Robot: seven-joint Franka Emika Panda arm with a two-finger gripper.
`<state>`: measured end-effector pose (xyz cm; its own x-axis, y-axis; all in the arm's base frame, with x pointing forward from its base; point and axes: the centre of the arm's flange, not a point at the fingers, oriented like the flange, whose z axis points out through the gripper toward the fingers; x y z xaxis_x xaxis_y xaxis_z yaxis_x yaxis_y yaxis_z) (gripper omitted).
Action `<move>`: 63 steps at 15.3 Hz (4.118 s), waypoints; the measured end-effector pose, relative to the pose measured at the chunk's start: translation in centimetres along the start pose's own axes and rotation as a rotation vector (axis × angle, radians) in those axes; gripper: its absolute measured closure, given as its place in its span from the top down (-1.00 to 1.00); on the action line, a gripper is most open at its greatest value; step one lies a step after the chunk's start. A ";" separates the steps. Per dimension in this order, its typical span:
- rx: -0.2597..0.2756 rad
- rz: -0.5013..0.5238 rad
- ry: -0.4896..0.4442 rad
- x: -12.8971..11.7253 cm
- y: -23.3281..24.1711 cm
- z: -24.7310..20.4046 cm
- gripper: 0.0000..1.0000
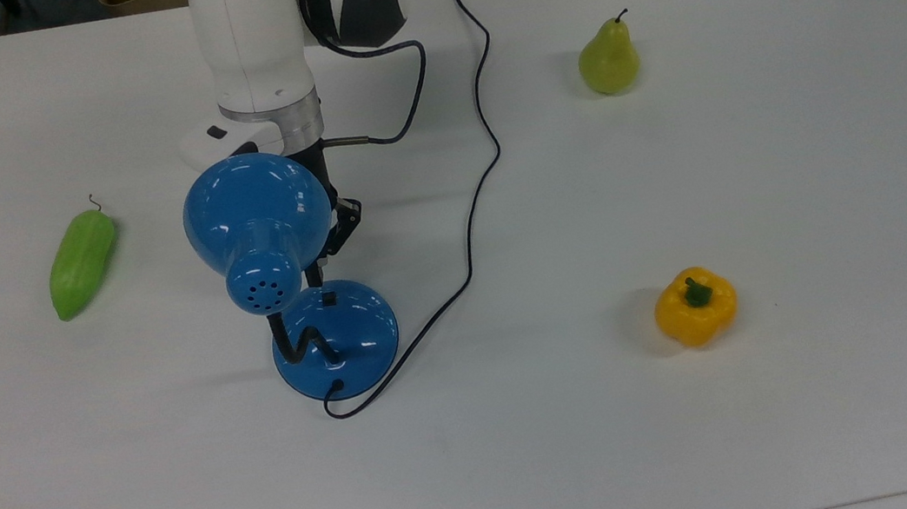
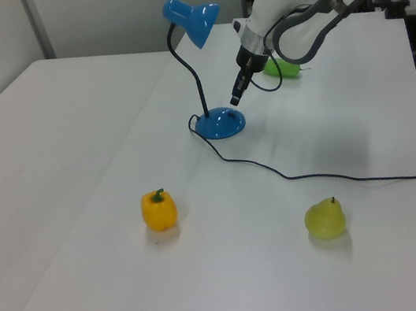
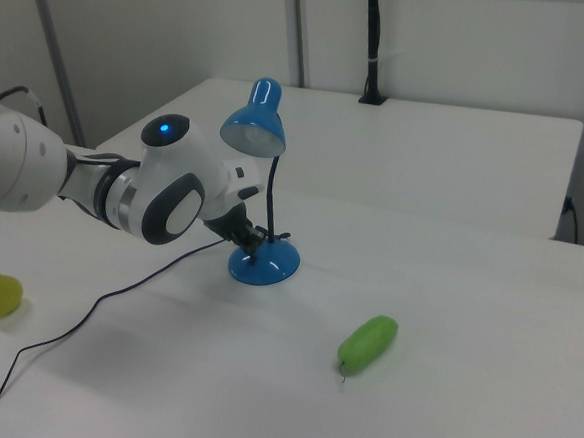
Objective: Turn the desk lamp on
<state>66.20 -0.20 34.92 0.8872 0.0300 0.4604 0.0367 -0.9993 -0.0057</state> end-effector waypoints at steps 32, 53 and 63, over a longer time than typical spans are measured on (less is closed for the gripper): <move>-0.004 -0.049 0.056 -0.6 -1.3 2.7 -0.98; 0.011 0.026 -0.559 1.9 -4.1 -24.0 1.00; 0.031 0.120 -0.470 4.8 -3.9 -29.8 1.00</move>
<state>56.63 3.15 63.59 0.9974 -0.0718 0.0044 -0.0714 -0.9954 -0.0642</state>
